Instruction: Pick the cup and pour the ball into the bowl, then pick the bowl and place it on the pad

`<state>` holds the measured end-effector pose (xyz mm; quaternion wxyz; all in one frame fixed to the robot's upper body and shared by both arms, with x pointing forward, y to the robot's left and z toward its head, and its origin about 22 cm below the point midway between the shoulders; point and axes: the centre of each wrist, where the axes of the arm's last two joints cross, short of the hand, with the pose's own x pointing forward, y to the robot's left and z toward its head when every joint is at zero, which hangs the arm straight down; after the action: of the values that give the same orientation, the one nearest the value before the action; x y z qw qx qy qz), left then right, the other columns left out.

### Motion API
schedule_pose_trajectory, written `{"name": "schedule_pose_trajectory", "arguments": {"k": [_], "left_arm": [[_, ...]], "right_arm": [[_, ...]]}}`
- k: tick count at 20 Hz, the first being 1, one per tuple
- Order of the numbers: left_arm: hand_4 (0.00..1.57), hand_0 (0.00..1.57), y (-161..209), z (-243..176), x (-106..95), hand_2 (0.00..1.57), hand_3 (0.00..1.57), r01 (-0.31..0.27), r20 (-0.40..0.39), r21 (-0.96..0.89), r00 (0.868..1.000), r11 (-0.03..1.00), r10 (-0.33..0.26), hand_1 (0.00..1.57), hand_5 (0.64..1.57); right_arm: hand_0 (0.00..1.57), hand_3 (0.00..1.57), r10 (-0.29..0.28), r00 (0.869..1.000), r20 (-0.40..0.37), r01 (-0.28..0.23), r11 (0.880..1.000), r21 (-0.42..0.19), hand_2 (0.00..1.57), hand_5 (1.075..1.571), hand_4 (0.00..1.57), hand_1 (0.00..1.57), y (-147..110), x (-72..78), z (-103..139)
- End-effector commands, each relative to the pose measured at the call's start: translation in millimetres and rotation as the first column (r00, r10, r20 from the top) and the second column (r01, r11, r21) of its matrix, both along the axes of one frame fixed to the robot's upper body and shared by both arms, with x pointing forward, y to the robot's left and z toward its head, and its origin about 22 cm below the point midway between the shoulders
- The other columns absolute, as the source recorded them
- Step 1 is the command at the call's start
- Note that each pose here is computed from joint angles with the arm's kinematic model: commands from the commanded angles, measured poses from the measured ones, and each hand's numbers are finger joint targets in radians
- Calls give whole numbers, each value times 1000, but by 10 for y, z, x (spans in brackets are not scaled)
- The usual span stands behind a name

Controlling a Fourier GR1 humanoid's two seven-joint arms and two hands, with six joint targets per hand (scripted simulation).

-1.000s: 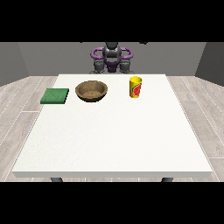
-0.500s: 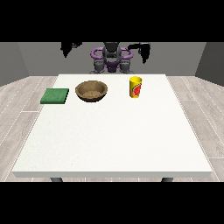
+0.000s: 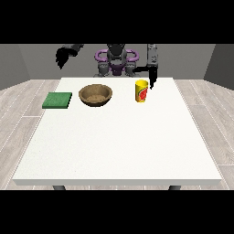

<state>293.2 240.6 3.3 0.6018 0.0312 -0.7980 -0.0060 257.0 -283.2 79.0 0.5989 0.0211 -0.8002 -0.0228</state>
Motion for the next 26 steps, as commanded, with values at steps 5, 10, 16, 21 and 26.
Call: {"name": "schedule_pose_trajectory", "arguments": {"k": [5,10,16,21,26], "left_arm": [[138,0,307,-283,246,0,0,-9,-55,-14,998,1000,9,0,1433],[189,0,-28,-764,107,0,0,-4,-53,-1,999,1000,4,0,1423],[887,0,228,-717,353,0,0,-66,-29,-22,997,998,66,0,1555],[1328,1252,250,-846,279,1571,1571,-176,31,170,984,970,173,1252,1491],[1391,1286,155,-951,241,1571,1571,-190,-54,227,977,955,207,1286,1447]], "right_arm": [[0,0,0,999,-48,0,1000,1,0,1560,670,0,-325,67,-69],[0,0,-4,998,-55,4,1000,-8,0,1563,671,0,-403,133,-105],[0,0,6,1000,21,-5,1000,-15,0,1566,674,0,-476,208,42],[0,158,70,994,79,-69,998,-10,0,1569,648,0,-641,163,247],[0,149,36,999,-15,-36,999,-4,0,1565,631,0,-941,84,304]]}}
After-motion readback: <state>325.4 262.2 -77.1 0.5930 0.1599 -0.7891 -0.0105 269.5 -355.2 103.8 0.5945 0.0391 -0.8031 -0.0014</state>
